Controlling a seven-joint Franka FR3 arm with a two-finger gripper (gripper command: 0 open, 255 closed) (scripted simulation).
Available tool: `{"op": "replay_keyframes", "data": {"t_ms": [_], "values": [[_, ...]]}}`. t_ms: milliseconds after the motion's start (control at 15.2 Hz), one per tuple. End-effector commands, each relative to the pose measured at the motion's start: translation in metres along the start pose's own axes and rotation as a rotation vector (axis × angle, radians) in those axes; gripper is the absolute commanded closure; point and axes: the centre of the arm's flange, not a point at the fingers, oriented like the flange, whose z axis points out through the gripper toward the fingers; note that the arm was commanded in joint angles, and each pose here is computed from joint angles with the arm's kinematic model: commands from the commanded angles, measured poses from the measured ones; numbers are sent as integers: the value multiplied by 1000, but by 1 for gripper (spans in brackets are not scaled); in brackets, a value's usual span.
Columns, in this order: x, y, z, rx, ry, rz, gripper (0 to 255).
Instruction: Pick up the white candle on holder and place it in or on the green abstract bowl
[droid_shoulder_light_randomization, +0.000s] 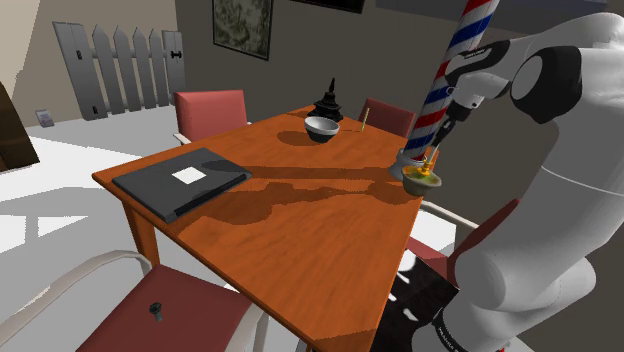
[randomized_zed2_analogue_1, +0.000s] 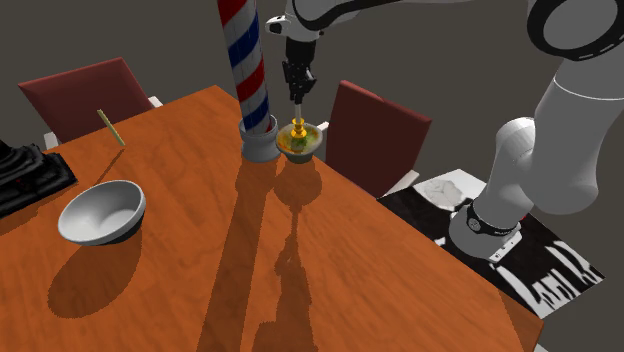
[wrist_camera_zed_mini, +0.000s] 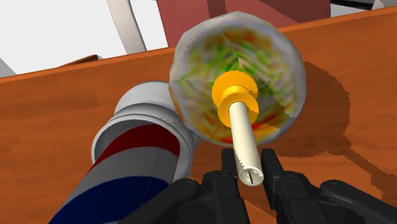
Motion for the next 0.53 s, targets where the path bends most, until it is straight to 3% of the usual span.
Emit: {"op": "replay_keyframes", "data": {"t_ms": [0, 264, 330, 462], "values": [[0, 0, 1, 0, 0, 0, 255], [0, 0, 1, 0, 0, 0, 255], [0, 0, 1, 0, 0, 0, 0], [0, 0, 1, 0, 0, 0, 0]]}}
